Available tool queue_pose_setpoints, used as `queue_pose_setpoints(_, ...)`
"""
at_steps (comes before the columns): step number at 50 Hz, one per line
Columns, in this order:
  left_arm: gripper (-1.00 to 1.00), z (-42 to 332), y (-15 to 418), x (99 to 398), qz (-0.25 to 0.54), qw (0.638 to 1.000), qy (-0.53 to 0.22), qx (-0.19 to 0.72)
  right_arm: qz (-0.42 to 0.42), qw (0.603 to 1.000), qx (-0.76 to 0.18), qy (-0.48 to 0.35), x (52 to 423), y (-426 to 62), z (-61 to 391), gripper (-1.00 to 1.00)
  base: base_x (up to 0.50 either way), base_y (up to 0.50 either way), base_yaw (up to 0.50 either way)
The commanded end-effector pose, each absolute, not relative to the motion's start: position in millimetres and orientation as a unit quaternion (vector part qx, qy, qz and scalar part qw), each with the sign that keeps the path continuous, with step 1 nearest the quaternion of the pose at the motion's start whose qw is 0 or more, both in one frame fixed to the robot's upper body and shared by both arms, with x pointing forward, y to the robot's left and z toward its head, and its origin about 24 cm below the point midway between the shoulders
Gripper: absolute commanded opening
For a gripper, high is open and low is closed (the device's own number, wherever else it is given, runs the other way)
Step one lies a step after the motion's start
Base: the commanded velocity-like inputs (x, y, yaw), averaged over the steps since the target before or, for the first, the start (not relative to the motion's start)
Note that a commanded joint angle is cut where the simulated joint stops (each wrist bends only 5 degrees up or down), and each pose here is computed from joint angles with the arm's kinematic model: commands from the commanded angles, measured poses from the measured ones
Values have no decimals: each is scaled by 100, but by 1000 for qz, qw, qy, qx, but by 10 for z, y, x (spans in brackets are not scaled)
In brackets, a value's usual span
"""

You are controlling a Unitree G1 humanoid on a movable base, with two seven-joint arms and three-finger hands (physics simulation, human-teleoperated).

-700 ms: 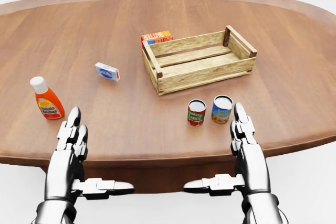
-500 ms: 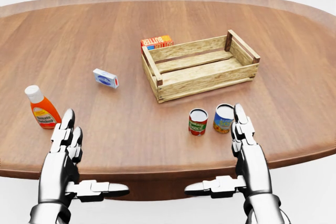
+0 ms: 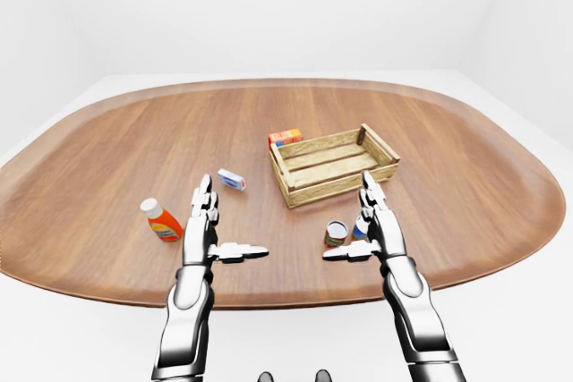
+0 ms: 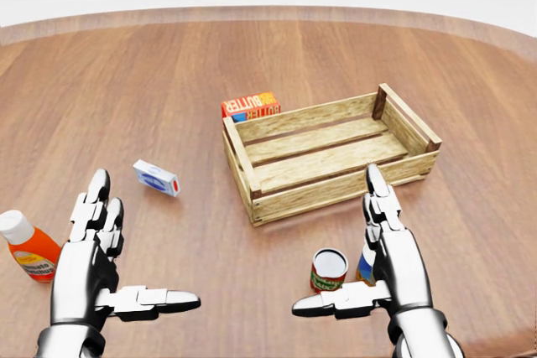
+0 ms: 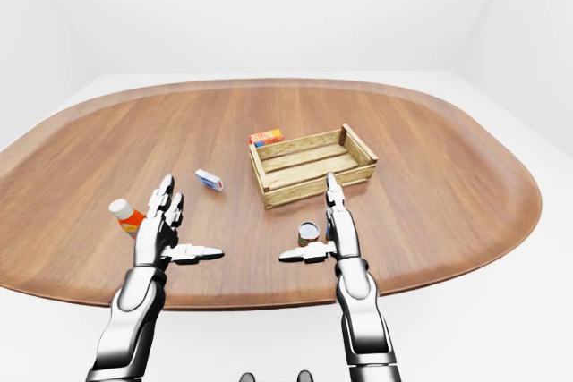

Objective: Pick up the tomato sauce, and put it in the wooden tray.

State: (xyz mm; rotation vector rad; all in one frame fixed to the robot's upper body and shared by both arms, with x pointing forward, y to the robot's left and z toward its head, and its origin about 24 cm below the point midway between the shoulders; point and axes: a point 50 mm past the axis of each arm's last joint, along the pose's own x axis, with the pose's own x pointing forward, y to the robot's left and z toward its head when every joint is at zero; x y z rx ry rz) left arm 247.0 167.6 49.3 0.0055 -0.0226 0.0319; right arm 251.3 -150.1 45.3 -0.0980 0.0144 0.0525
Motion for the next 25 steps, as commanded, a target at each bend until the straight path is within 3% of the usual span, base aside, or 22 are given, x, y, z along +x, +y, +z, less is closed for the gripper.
queue_pose_setpoints(1, 100, 517, 1683, 2459, 17, 1000, -15, 3, 33, 998, -49, 8, 2513, -1489, 448, 100, 50, 0, 0)
queue_pose_setpoints(25, 100, 535, 1680, 2457, 16, 1000, -16, 6, 40, 998, -45, 10, 2512, -1490, 415, 100, 50, 0, 0)
